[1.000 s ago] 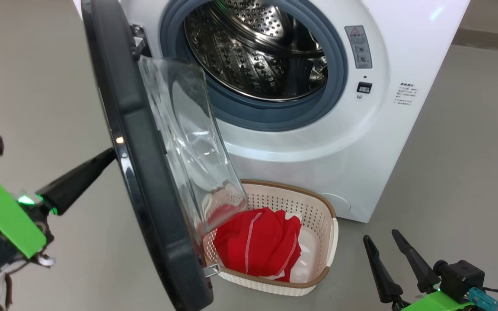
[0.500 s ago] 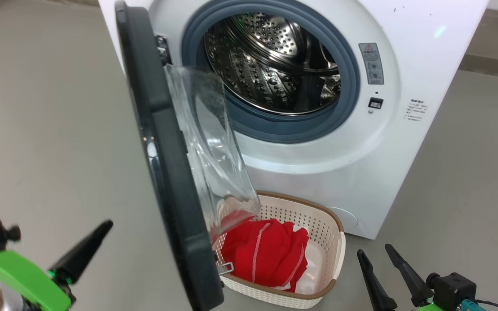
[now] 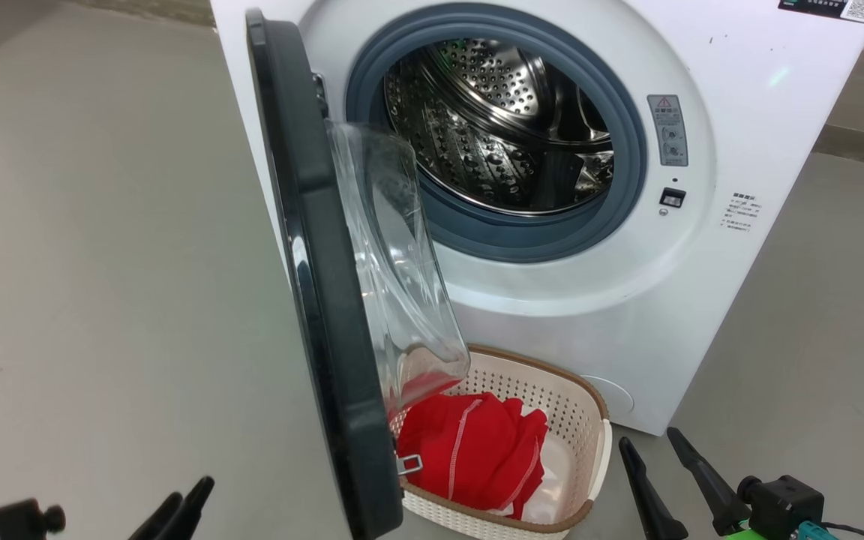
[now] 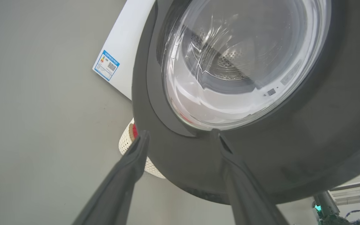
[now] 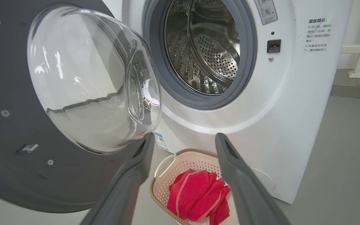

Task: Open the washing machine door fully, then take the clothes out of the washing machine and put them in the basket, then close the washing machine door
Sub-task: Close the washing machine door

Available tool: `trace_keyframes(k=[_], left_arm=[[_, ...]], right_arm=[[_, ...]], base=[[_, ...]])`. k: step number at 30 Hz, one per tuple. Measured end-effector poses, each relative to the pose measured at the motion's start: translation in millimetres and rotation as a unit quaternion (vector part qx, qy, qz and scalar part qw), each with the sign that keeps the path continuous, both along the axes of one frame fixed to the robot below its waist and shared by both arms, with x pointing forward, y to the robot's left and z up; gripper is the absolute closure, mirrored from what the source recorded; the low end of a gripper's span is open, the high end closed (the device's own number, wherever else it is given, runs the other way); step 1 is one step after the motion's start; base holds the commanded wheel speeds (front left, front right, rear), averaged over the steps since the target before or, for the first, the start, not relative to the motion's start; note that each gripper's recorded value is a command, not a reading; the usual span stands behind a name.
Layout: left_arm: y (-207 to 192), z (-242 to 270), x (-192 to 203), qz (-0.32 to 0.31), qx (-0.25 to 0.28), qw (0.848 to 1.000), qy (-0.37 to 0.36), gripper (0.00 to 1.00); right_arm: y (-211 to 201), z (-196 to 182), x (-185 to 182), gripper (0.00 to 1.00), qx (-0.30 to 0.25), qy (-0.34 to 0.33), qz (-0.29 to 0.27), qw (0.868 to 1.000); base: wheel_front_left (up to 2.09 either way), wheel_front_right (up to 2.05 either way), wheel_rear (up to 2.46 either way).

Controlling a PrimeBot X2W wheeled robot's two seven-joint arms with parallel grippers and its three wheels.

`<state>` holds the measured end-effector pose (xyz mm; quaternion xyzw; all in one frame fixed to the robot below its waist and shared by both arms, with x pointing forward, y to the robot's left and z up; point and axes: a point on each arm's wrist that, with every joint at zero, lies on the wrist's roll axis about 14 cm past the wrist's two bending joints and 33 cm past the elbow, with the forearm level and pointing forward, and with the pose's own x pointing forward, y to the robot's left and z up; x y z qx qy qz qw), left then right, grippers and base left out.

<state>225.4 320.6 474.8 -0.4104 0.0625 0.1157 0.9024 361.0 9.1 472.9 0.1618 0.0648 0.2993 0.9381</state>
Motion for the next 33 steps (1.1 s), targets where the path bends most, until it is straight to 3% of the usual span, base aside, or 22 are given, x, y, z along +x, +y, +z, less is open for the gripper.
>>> trace_keyframes(k=[9, 21, 27, 33], left_arm=[[5, -26, -13, 0.05, 0.03, 0.998, 0.01, 0.0], [13, -47, -21, 0.09, 0.128, 0.987, 0.03, 0.0], [17, -24, -11, 0.095, 0.224, 0.97, 0.013, 0.0], [9, -15, -14, 0.106, 0.282, 0.954, 0.013, 0.0]], right_arm=[[3, -1, -1, 0.0, 0.0, 0.001, 0.005, 1.0], [-1, -2, 0, 0.0, -0.002, 0.003, -0.001, 1.0], [-4, -1, 1, 0.0, -0.001, 0.001, -0.006, 1.0], [-11, 6, 6, 0.0, 0.003, -0.008, -0.019, 1.0]], base=[[0.0, 0.0, 0.0], [0.0, 0.0, 0.0], [0.0, 0.0, 0.0], [0.0, 0.0, 0.0]])
